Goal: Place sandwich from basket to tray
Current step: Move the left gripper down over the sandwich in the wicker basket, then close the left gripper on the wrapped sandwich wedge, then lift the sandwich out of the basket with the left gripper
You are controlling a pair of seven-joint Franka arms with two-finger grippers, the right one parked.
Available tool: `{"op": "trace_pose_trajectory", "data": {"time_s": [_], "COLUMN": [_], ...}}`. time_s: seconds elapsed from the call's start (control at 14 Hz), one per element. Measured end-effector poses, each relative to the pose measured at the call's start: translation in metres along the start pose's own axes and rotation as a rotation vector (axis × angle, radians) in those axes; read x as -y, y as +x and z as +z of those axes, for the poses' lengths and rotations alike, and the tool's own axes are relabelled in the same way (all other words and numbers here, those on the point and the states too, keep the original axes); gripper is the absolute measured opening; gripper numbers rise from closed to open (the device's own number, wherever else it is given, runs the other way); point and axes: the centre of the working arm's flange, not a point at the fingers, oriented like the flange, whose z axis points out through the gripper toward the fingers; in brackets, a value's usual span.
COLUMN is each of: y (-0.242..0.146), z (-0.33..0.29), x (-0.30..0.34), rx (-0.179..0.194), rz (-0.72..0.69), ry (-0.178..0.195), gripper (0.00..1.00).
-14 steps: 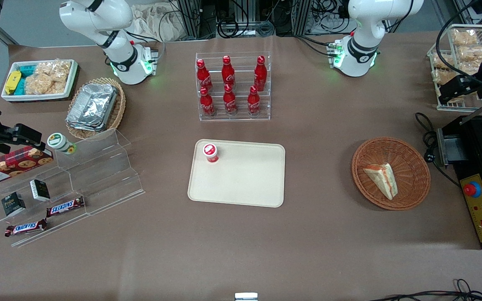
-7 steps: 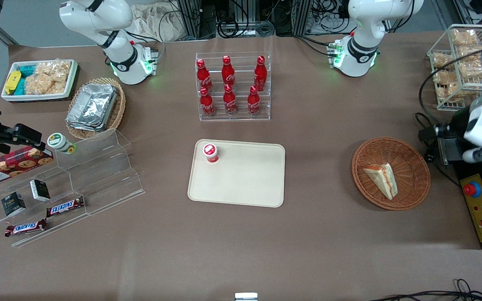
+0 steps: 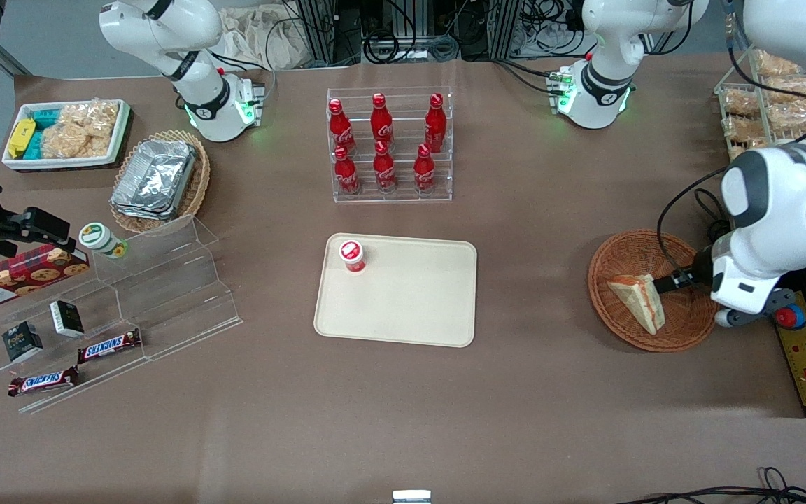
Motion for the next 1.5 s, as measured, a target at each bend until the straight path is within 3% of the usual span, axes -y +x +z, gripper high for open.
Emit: {"op": "trace_pose_trajectory", "data": {"time_s": [0.5,0.93,1.07,1.21,1.5], "y": [0.009,0.009,0.010,0.009,-0.020], "z": [0.086,0.086,0.068,0.021,-0.123], "x": [-0.003,-0.006,-0.014,-0.029,-0.063], "rx": [-0.031,-0.033,-0.046,-0.033,-0.065], "rz": [-0.082,-0.100,-0.088,-0.060,0.024], "ry": [-0.043,-0.046,-0.053,-0.054,-0.066], "gripper": [1.00,0.41,0.31,0.19,0.15]}}
